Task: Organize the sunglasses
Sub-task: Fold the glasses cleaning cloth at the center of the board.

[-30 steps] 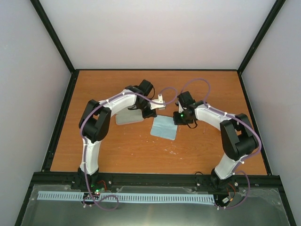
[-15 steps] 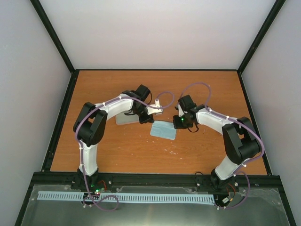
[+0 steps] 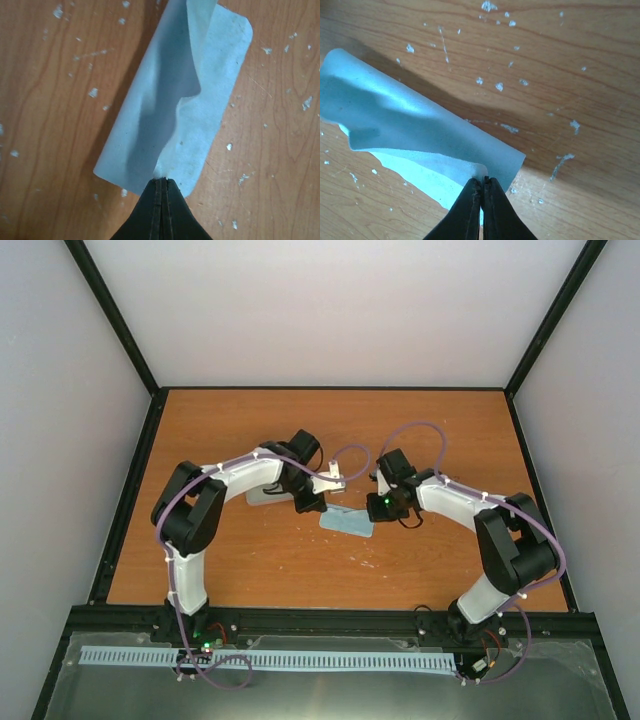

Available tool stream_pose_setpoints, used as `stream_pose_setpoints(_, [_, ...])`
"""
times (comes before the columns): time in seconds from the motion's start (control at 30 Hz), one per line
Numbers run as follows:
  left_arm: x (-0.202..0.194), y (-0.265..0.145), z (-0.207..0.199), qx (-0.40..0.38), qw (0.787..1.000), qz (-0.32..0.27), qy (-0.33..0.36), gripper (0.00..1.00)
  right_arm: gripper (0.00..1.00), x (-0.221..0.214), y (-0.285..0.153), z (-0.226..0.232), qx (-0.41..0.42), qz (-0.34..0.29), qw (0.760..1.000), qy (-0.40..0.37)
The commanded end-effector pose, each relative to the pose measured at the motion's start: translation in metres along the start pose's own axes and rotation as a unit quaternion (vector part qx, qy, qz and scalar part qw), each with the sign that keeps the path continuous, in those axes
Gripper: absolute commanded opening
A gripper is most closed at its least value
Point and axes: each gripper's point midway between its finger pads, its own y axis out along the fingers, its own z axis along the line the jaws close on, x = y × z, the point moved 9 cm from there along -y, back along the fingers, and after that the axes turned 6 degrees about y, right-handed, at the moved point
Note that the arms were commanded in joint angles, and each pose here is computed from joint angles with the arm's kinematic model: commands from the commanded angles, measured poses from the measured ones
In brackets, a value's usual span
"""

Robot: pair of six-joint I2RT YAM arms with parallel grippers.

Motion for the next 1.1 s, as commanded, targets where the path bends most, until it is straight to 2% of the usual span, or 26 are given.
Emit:
stream_pose_setpoints(0.0, [0.005,-0.006,-0.01,0.003,1.0,-0.015,0.007,0.01,0.04,-0.006,0.0,0.003,0.01,0.002,1.0,-0.001])
stream_pose_setpoints(0.37, [0.003,-0.002,-0.021,0.0,1.0,-0.011,0.006,0.02,0.04,-0.017,0.008,0.001,0.014,0.023,1.0,-0.001])
stream_pose_setpoints(0.47, [0.001,0.0,-0.022,-0.001,1.0,-0.007,0.006,0.04,0.07,-0.02,0.009,0.0,0.015,0.029,0.999,-0.001])
stream_pose_setpoints(0.67, [-0.004,0.004,-0.026,-0.003,1.0,0.002,0.005,0.12,0.17,-0.023,0.011,-0.001,0.015,0.033,0.999,0.003])
stream_pose_setpoints(0.9, [-0.006,-0.002,-0.028,0.015,1.0,0.007,0.011,0.24,0.2,-0.023,0.007,0.0,0.011,0.034,0.999,0.005])
stream_pose_setpoints(0.97, [-0.002,-0.008,-0.026,0.029,0.999,-0.001,0.013,0.29,0.24,-0.022,-0.001,0.001,0.006,0.024,1.0,0.003])
stream_pose_setpoints(1.07, [0.011,-0.021,-0.021,0.056,0.998,-0.024,0.019,0.29,0.42,-0.017,-0.022,0.004,-0.009,-0.006,1.0,0.002])
